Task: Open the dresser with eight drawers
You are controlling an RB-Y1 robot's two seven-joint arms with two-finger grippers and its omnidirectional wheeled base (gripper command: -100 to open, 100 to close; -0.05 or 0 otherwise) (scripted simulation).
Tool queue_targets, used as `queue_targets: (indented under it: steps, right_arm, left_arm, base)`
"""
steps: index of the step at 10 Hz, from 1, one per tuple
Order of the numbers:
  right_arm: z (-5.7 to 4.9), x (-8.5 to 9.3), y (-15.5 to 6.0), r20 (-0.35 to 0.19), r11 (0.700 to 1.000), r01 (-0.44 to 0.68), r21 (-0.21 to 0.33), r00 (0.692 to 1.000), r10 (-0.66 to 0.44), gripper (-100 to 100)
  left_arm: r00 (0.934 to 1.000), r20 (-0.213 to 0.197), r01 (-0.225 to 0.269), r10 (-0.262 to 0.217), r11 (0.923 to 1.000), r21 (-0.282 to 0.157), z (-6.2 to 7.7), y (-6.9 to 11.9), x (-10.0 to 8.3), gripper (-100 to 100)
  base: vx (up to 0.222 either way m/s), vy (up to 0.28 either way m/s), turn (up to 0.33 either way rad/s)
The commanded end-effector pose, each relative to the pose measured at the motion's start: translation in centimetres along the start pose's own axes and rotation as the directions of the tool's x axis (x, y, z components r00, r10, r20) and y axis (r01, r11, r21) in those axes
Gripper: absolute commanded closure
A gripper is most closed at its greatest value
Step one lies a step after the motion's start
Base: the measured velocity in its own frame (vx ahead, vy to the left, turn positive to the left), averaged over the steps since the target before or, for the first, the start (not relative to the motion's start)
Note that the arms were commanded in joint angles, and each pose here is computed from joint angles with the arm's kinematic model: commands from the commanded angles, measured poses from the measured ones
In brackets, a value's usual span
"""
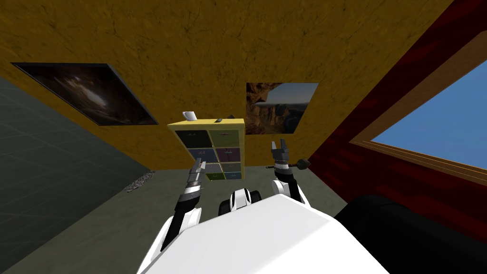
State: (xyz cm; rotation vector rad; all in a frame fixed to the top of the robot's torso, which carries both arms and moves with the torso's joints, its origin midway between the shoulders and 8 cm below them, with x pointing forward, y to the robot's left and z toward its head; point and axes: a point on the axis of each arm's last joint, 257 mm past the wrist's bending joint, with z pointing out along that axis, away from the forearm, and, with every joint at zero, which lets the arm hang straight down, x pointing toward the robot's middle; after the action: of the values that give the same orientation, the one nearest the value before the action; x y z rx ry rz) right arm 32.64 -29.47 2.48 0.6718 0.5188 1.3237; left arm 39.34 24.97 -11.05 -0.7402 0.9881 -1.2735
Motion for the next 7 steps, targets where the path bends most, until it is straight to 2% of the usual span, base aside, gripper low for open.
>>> queue_targets:
  steps: [1, 7]
  right_arm:
    - [0.0, 0.0, 0.0, 0.0, 1.0, 0.0, 0.0, 1.0, 0.0, 0]
    - [0.0, 0.0, 0.0, 0.0, 1.0, 0.0, 0.0, 1.0, 0.0, 0]
  left_arm:
    - [1.0, -0.007, 0.004, -0.004, 0.9997, -0.025, -0.5, 1.8, 0.3, -100]
    - [0.9998, -0.013, 0.016, -0.017, 0.9972, -0.073, -1.3, 5.1, 0.9, -100]
  base:
    - [0.043, -0.044, -0.02]
    - [0.042, -0.04, -0.021]
